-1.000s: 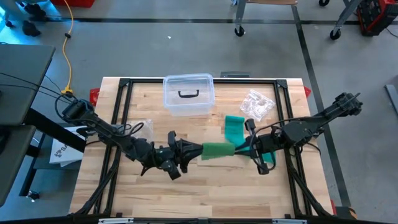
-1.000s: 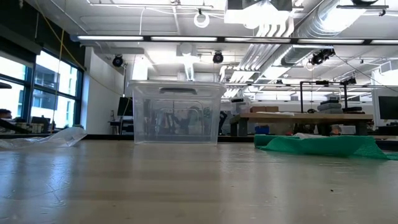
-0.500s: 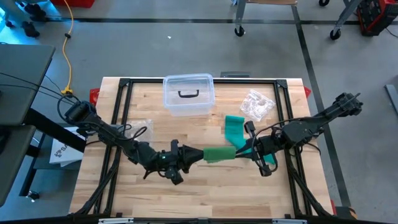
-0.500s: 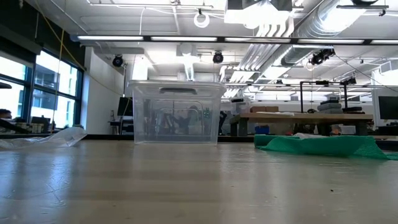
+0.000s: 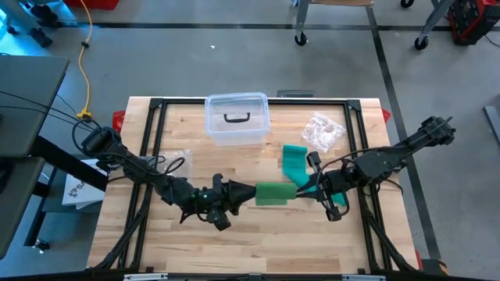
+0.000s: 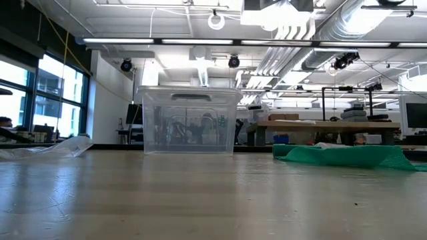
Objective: Roll bandage
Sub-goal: Roll the green bandage
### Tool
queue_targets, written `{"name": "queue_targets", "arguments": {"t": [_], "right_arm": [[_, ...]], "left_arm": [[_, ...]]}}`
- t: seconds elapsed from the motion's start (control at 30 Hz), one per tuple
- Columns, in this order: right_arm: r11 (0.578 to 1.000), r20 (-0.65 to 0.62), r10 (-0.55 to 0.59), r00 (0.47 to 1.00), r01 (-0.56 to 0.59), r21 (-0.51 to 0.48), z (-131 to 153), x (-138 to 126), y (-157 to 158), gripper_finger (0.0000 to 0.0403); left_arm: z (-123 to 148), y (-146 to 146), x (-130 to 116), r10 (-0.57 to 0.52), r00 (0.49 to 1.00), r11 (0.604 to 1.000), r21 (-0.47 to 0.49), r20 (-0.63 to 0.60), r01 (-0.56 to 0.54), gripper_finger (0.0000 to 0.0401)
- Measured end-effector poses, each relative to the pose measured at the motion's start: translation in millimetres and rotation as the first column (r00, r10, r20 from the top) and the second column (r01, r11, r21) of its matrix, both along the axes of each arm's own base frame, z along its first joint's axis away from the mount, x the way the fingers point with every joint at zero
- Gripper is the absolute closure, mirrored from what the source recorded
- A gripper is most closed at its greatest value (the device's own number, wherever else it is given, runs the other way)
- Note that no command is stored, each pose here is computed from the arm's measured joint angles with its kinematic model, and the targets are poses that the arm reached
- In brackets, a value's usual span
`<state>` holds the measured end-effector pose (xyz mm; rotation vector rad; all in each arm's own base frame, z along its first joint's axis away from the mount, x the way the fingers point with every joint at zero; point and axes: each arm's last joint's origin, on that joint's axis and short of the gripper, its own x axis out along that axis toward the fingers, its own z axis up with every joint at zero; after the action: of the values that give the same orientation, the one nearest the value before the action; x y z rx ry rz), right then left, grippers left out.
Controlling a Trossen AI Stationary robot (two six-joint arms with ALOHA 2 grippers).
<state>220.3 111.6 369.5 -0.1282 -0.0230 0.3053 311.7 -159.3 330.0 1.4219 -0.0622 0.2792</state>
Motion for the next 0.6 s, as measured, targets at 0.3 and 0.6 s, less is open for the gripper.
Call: {"name": "queue_targets", "arguments": {"t": [0.3,0.6], "right_arm": [[1.0,-0.006,-0.006,1.0,0.006,-0.001,-0.6,0.1,-0.3,0.0402],[1.0,-0.028,0.005,1.0,-0.005,0.017,-0.8,-2.4,-1.2,0.0402]], "left_arm": [[0.1,5.9,1.8,0.08,0.997,0.996,0.034,-0.012,-0.079,0.0306],[-0.7,1.6,-0.6,0.082,0.996,0.996,0.028,-0.021,-0.081,0.0306]]}}
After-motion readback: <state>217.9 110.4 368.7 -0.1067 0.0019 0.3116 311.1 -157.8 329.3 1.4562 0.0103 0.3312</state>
